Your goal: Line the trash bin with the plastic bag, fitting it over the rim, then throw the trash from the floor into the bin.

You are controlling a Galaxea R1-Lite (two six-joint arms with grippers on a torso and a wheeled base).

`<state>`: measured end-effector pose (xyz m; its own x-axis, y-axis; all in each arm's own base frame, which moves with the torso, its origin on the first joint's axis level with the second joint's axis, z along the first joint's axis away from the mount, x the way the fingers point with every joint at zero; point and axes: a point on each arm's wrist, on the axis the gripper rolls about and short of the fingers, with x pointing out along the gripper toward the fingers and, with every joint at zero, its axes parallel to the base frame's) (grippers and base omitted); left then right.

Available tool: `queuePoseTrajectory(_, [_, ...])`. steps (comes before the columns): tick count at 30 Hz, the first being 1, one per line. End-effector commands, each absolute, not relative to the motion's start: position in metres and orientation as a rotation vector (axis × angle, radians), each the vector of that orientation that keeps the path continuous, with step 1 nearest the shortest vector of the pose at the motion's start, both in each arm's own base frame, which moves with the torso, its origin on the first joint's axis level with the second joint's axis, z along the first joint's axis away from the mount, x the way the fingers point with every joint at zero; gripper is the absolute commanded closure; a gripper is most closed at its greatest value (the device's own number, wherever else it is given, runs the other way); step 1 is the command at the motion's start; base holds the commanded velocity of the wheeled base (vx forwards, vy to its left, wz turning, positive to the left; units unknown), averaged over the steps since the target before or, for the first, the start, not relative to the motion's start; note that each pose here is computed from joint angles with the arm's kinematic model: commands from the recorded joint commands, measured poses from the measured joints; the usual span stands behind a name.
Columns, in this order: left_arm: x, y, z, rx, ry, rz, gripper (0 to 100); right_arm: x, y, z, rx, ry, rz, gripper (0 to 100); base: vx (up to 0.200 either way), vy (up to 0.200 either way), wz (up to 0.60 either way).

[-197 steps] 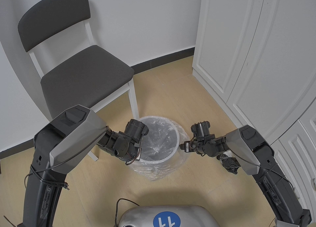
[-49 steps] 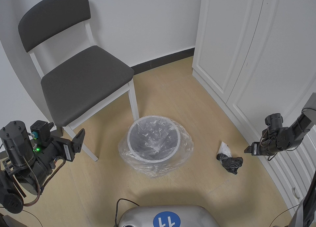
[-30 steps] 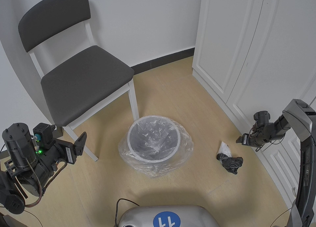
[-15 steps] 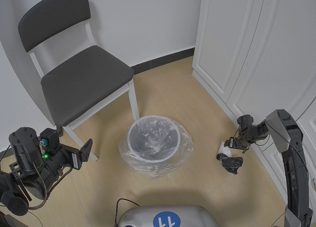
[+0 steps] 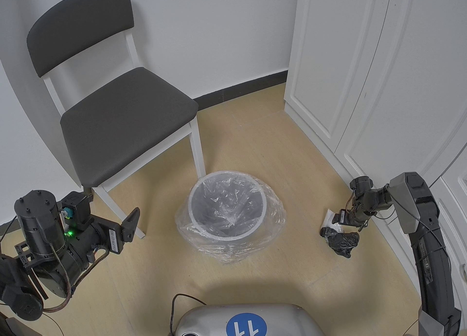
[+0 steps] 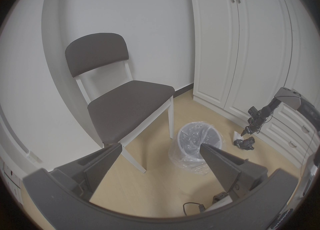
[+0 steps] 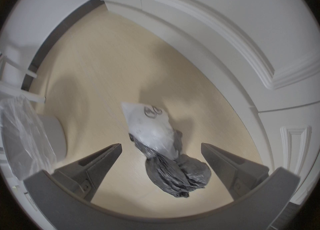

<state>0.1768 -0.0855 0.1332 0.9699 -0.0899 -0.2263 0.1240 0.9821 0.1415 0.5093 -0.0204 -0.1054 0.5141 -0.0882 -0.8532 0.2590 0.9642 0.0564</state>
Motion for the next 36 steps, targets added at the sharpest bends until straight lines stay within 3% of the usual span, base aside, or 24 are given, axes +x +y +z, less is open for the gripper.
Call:
queuePoseTrajectory(1, [0.175, -0.087, 0.134, 0.156, 0.217, -0.119, 0, 0.506, -0.03, -0.126, 0.146, 1.068, -0.174, 0, 0.0, 0.0, 0.0])
queuePoseTrajectory(5, [0.176, -0.087, 0.132, 0.159, 0.224, -0.119, 0, 0.504, -0.041, -0.129, 0.098, 1.083, -0.119, 0, 0.0, 0.0, 0.0])
queuePoseTrajectory(36, [0.171, -0.091, 0.126, 0.176, 0.247, -0.148, 0, 0.499, -0.036, -0.131, 0.118, 1.14, -0.034, 0, 0.0, 0.0, 0.0])
